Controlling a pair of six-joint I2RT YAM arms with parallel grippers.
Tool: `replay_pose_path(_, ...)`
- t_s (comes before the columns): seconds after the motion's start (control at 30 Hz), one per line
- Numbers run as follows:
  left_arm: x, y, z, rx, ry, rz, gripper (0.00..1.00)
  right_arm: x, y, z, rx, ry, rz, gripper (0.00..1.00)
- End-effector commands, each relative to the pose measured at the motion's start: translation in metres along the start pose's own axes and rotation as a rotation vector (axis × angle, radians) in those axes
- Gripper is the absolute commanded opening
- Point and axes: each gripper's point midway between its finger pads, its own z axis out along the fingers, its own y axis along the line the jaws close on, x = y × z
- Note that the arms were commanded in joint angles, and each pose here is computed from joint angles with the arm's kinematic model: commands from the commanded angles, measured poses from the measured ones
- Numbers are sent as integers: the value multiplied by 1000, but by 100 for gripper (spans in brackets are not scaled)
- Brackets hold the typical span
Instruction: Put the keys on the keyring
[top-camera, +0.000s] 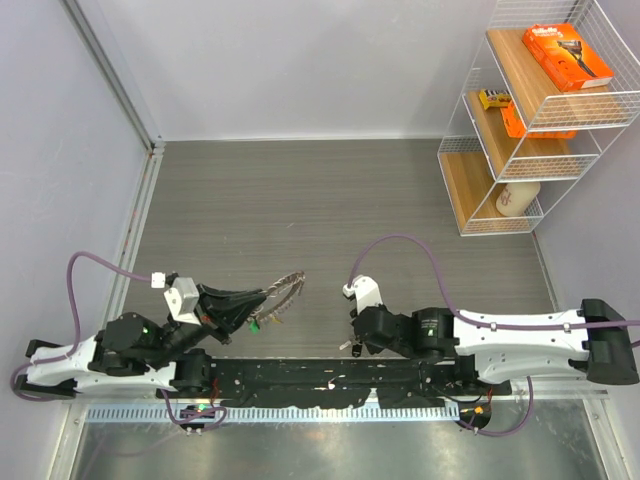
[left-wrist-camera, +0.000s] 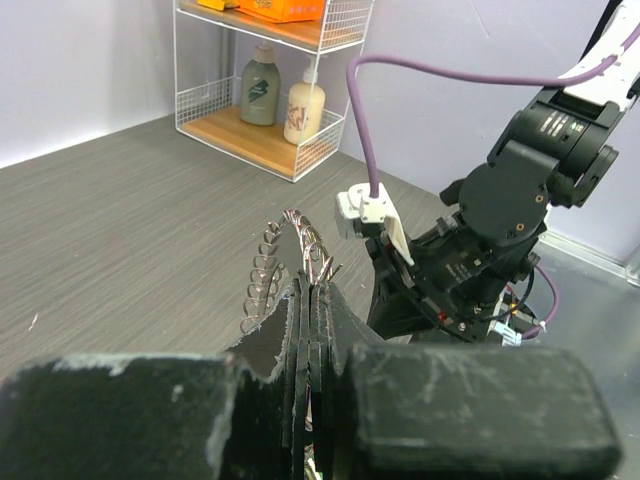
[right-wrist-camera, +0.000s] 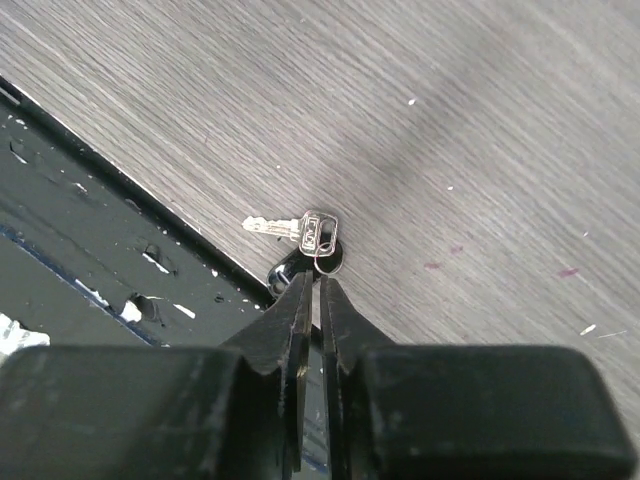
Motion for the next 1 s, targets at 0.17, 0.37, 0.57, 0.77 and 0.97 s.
replay_pose_path(0.17, -22, -8, 5, 22, -56, -34, 0, 4, 7, 11, -14, 23, -17, 36)
replay_pose_path(0.37, -22, -9, 6, 21, -46, -30, 0, 19, 6, 28, 12, 65, -37, 47)
replay_pose_path(0.57, -20, -9, 7, 21, -42, -28, 0, 22, 7, 38, 4, 68, -12, 51)
replay_pose_path(0.77, -19, -8, 6, 15, -41, -30, 0, 25, 4, 49, -24, 74, 32, 51)
replay_pose_path(0.97, -19, -7, 6, 13, -40, -32, 0, 34, 0, 57, -21, 103, 35, 49)
